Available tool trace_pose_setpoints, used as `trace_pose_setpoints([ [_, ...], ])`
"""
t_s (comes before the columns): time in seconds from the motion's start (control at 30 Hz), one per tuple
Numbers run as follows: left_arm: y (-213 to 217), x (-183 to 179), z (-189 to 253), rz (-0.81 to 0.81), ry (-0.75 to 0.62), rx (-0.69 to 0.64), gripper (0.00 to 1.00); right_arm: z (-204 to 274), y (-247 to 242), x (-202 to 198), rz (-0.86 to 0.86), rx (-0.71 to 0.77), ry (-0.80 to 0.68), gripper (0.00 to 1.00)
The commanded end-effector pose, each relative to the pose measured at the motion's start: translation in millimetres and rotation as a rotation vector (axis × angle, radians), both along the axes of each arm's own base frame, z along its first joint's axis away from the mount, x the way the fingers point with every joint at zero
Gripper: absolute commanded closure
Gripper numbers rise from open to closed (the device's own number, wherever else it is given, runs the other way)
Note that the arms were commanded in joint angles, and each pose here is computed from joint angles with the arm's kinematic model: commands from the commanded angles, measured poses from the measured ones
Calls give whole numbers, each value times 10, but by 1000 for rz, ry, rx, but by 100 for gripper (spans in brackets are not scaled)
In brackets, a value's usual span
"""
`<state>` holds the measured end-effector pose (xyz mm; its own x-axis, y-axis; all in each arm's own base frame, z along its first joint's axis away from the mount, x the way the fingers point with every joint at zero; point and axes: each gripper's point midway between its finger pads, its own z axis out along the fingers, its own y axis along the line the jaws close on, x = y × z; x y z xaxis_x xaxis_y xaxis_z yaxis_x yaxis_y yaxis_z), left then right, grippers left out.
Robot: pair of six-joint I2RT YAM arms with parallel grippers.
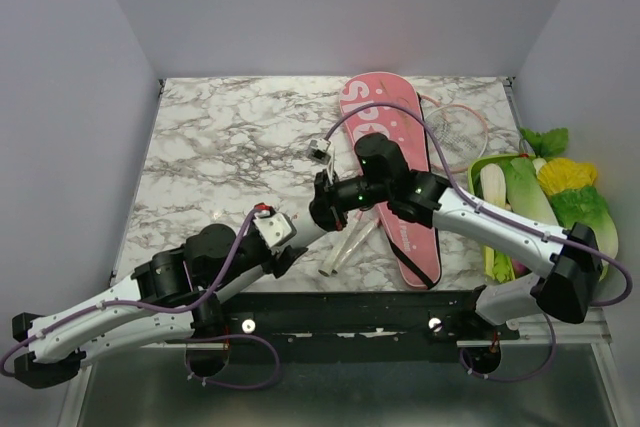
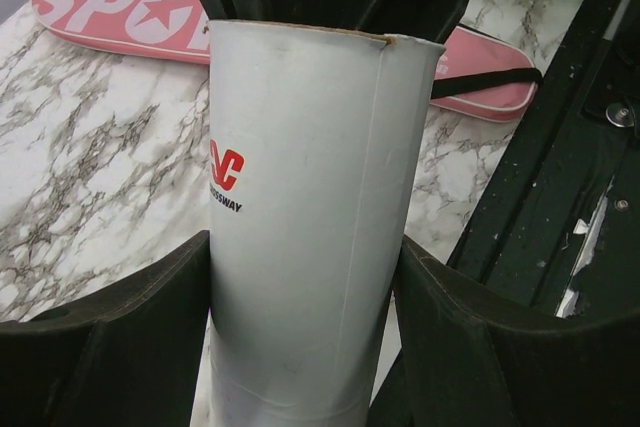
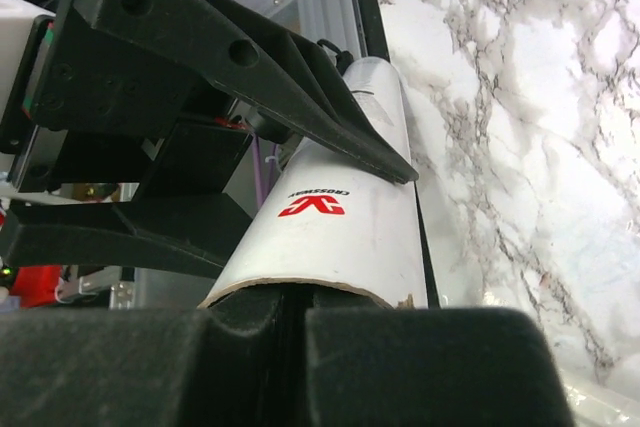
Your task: Pack up the badminton gear
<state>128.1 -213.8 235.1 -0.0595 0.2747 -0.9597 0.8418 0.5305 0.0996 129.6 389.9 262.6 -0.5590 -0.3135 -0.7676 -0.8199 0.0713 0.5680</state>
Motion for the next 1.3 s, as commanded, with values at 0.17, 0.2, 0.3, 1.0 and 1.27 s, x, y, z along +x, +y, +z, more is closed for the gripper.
trace_pose_setpoints([
  [0.17,-37,-22,176,21,45,-126,100,-89,82,-165,55,-14,39,54],
  [0.2,-35,-21,173,22,45,-124,100,-42,43,-173,47,-11,32,53],
  [0.3,-28,-17,180,25,44,-126,100,97,-58,-165,9,-5,-9,48],
  [1.0,-42,-27,166,19,50,-118,100,298,-1113,662,-678,-253,-278,33],
  [1.27,-64,-43,161,8,59,-116,100,-603,-1482,1064,-913,-487,-125,35],
])
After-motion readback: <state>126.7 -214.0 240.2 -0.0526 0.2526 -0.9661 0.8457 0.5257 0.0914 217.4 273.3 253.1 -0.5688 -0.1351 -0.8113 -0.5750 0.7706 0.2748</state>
